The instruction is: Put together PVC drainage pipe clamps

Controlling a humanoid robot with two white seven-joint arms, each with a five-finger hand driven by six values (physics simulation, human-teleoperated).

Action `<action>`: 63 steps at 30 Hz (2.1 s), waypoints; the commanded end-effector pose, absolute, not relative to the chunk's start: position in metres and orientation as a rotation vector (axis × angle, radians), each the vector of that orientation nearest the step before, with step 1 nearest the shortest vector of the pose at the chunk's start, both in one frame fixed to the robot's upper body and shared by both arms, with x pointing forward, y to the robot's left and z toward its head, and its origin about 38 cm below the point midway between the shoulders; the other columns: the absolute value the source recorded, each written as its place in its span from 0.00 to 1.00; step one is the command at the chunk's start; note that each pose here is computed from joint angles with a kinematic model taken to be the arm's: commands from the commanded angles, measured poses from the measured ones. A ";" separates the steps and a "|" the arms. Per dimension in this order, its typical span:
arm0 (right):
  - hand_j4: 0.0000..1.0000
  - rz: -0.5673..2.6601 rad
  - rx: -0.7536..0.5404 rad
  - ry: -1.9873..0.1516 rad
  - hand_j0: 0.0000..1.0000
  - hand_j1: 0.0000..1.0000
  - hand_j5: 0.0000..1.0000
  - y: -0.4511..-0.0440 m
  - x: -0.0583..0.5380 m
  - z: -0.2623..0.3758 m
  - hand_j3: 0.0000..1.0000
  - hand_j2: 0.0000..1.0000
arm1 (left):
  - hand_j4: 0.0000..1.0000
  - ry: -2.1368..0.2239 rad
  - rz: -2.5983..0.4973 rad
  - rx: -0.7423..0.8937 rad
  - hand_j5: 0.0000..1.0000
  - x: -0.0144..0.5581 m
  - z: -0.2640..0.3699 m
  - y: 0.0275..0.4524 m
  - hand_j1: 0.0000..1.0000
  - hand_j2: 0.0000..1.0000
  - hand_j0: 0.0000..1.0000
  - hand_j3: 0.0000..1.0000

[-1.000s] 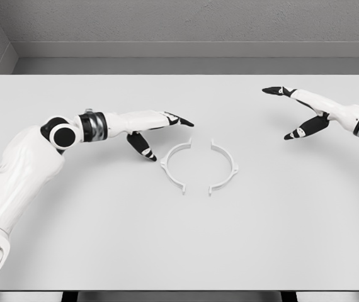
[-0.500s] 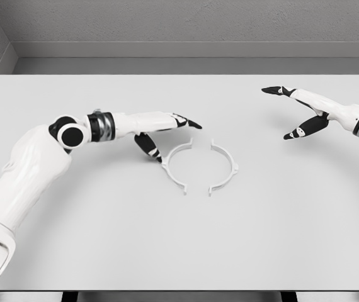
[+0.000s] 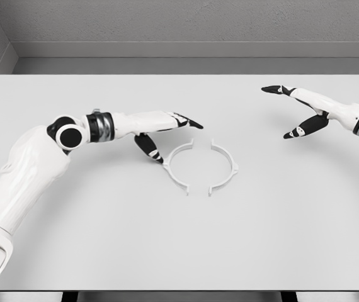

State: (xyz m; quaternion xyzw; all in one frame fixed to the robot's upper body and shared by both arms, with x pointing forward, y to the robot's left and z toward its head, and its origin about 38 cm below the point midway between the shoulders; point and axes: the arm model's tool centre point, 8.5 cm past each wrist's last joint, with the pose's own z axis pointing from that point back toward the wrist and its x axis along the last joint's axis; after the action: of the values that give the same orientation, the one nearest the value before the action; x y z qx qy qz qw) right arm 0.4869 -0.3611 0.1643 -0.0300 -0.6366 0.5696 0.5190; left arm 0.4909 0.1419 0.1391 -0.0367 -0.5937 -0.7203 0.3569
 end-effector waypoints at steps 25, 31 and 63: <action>1.00 1.370 -0.071 -1.548 1.00 1.00 1.00 -0.358 0.487 0.171 1.00 1.00 | 1.00 -1.570 -1.870 -0.129 1.00 0.486 0.144 0.123 1.00 1.00 1.00 1.00; 1.00 1.373 -0.074 -1.554 1.00 1.00 1.00 -0.357 0.488 0.174 1.00 1.00 | 1.00 -1.702 -1.898 -0.094 1.00 0.476 0.190 0.137 1.00 1.00 1.00 1.00; 1.00 1.411 -0.106 -1.575 1.00 1.00 1.00 -0.362 0.486 0.192 1.00 1.00 | 1.00 -1.679 -2.024 -0.272 1.00 0.421 0.144 0.083 1.00 1.00 1.00 1.00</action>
State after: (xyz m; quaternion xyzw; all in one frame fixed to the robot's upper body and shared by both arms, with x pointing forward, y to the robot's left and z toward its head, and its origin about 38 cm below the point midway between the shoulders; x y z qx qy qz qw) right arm 0.4861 -0.3613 0.1912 -0.0442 -0.6465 0.5835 0.4894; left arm 0.4219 0.0854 0.1446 -0.0952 -0.6145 -0.7436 0.2456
